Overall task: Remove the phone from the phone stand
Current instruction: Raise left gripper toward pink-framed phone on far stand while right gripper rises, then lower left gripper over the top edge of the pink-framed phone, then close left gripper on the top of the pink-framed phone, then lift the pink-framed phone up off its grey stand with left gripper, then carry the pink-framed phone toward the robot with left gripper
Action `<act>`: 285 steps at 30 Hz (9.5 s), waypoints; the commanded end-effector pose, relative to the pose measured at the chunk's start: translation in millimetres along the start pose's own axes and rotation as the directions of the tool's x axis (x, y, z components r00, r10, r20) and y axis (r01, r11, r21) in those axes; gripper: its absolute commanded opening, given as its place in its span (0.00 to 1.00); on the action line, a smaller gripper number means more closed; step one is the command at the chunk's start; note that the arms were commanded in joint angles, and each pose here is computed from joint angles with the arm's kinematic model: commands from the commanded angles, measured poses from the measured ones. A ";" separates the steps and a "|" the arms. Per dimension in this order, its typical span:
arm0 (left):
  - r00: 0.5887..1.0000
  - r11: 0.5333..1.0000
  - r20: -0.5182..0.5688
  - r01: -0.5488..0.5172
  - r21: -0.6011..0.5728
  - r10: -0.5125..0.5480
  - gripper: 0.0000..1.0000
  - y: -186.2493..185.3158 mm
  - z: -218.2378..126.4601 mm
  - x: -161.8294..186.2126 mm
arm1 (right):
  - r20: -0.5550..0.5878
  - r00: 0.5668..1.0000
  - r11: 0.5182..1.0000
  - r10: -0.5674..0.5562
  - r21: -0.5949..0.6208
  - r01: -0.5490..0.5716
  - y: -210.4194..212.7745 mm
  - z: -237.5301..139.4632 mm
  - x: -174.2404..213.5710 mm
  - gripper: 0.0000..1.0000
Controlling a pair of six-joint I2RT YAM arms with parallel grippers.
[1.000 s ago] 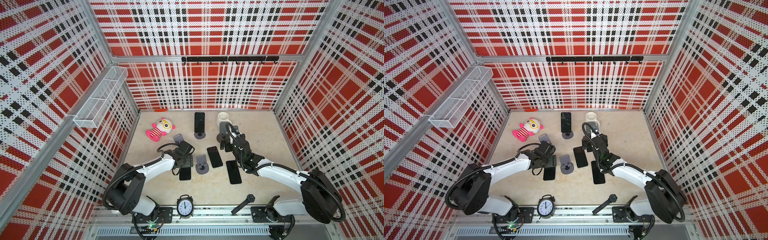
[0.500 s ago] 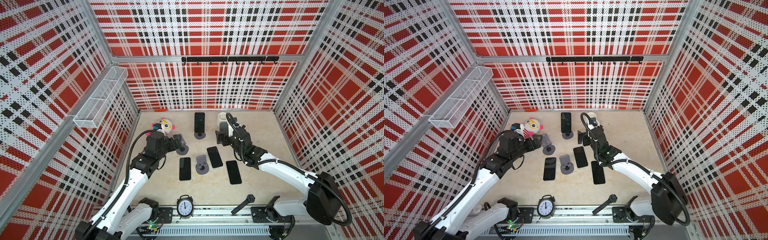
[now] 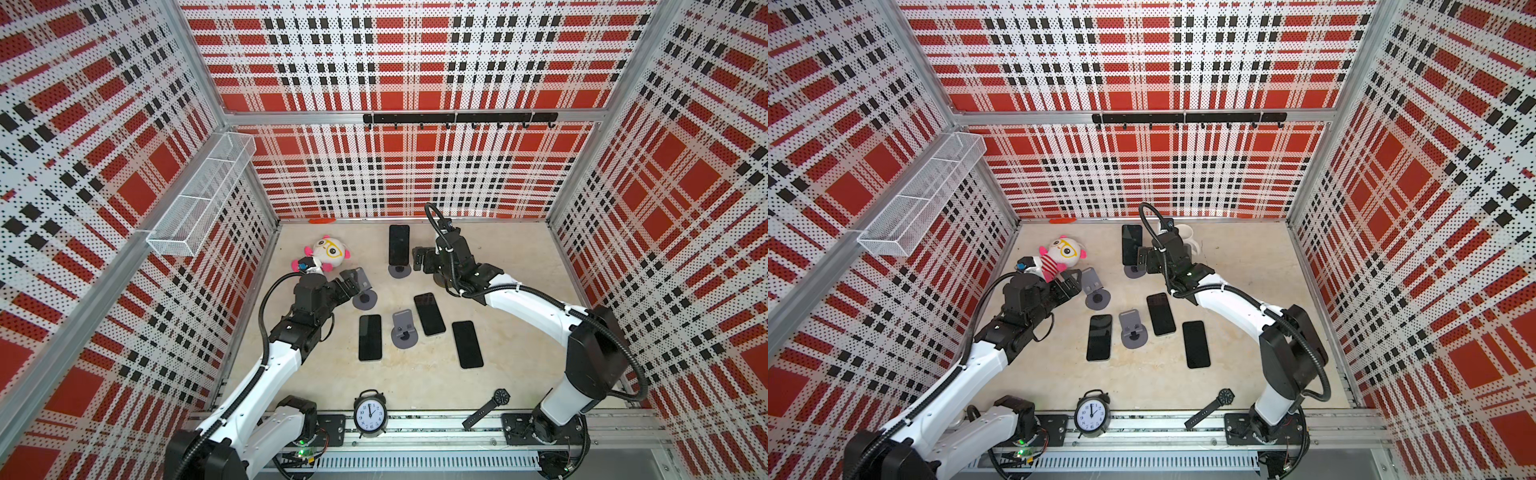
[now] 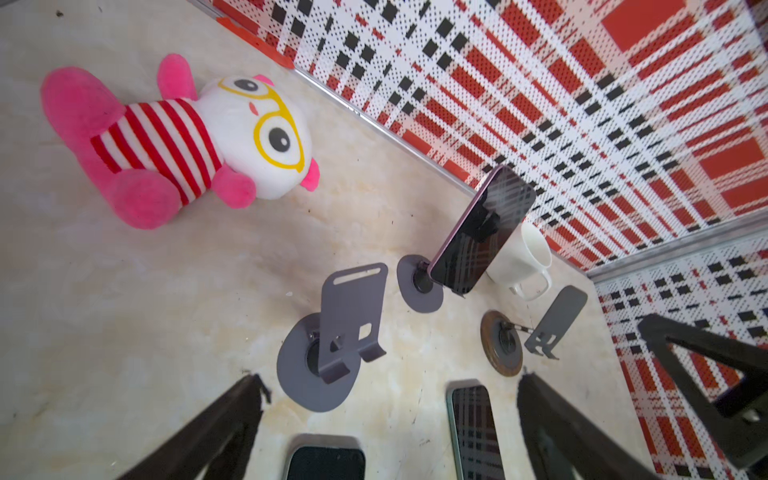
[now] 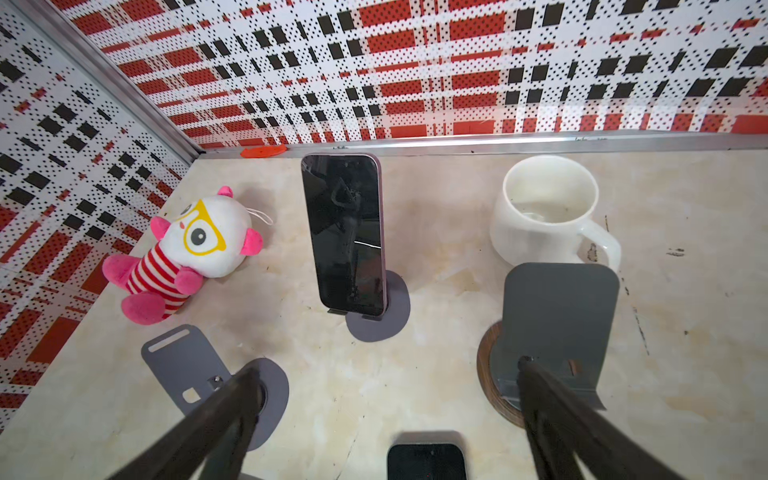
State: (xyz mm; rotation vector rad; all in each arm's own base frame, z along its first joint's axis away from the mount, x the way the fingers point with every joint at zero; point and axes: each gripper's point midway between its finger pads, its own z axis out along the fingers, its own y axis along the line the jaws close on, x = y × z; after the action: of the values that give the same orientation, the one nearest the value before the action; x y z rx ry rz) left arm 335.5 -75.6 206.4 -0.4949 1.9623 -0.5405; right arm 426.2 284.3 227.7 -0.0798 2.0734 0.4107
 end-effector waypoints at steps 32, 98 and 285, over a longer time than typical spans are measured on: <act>0.976 0.914 0.061 -0.216 0.342 0.208 0.98 -140.6 -4.8 -18.1 | 0.206 0.973 0.993 0.103 -0.082 -0.087 -46.0 -50.8 -74.8 1.00; 0.748 0.712 -0.285 -0.660 -0.238 0.599 0.98 -141.4 208.2 34.3 | 0.471 0.880 0.983 0.060 0.126 -0.134 -143.9 -192.2 -48.7 1.00; 0.867 0.847 -0.386 -0.440 -0.297 0.315 0.71 15.7 -13.5 64.9 | 0.516 0.849 0.973 0.111 0.118 -0.198 -162.4 -185.0 -42.9 1.00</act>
State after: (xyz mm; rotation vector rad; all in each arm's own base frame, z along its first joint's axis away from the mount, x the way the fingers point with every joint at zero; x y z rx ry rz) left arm 289.7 -95.7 143.3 -0.1853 2.4733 0.0598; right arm 333.8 73.0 285.3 0.2658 1.6448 0.3125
